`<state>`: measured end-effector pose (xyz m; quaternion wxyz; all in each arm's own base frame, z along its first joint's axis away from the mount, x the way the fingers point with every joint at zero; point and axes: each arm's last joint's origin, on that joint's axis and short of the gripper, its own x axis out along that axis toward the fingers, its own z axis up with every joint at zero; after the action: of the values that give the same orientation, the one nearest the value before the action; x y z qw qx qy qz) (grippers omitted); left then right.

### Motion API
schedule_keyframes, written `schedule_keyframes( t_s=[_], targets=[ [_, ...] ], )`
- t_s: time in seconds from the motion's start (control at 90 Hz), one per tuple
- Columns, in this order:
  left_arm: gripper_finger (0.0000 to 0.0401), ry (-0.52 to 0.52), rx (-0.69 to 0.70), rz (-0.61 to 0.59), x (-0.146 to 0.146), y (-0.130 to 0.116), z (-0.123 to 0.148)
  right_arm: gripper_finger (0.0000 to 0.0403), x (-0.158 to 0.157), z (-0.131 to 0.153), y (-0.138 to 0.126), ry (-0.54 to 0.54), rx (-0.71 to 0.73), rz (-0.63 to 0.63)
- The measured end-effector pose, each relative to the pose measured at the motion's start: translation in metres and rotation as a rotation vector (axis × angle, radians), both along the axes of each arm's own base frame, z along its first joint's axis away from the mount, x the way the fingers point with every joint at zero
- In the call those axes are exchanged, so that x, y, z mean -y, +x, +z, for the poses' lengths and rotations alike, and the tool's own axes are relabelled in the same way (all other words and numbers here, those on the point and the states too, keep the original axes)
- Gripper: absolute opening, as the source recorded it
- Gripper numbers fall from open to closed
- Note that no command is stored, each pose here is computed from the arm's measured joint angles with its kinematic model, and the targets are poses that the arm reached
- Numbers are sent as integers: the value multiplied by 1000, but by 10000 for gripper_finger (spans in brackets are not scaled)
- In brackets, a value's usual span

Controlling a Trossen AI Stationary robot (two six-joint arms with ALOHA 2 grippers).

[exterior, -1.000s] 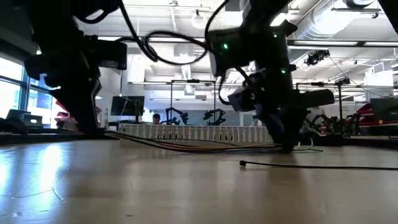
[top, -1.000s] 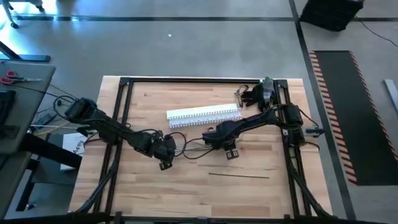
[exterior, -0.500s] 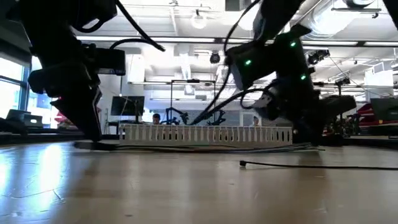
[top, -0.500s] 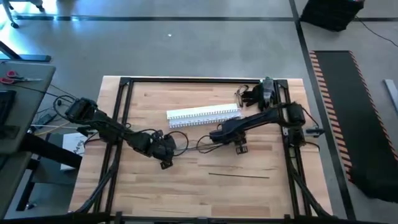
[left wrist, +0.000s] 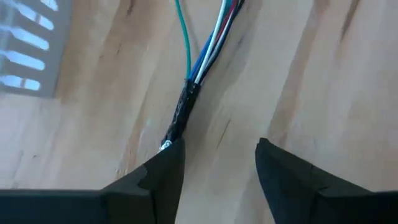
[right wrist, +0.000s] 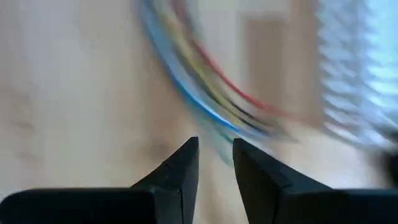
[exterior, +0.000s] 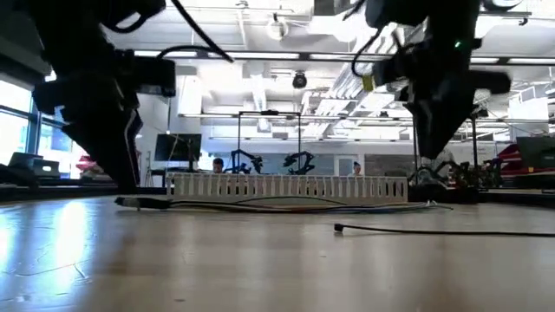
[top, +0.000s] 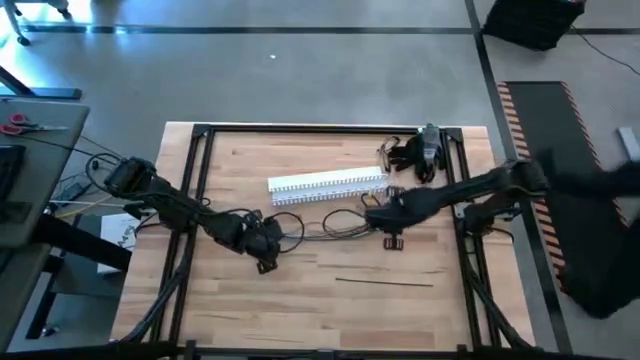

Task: Ziptie cables
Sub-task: Wrap the cable wires with black ziptie

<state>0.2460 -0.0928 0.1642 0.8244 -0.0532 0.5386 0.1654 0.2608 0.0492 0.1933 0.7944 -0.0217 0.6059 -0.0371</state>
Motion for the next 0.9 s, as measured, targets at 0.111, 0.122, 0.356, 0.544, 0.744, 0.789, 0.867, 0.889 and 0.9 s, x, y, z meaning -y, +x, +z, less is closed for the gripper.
schedule_keyframes(
  t_s=[0.111, 0.122, 0.356, 0.544, 0.744, 0.789, 0.867, 0.889, 0.9],
  targets=[
    [176, -5, 26, -71, 10, 4, 9, 85, -24, -14, 3, 171, 211, 113],
    [176, -8, 32, -82, 11, 5, 10, 85, -27, -16, 3, 188, 233, 126],
    [169, -105, 272, -298, 44, 24, 17, 85, -68, -24, 8, 333, 436, 230],
    [143, -155, 467, -359, 55, 52, 8, 84, -92, -13, -15, 430, 53, 137],
    [106, -201, 653, -357, 53, 87, -21, 82, -109, -20, -50, 344, -171, 137],
    [98, -201, 697, -358, 50, 95, -29, 82, -110, -27, -57, 334, -195, 140],
    [85, -217, 744, -332, 46, 110, -37, 82, -111, -37, -66, 330, -214, 148],
    [81, -221, 740, -325, 44, 114, -40, 82, -111, -40, -68, 327, -217, 148],
    [79, -224, 737, -321, 43, 116, -42, 82, -111, -41, -69, 326, -220, 148]
  ],
)
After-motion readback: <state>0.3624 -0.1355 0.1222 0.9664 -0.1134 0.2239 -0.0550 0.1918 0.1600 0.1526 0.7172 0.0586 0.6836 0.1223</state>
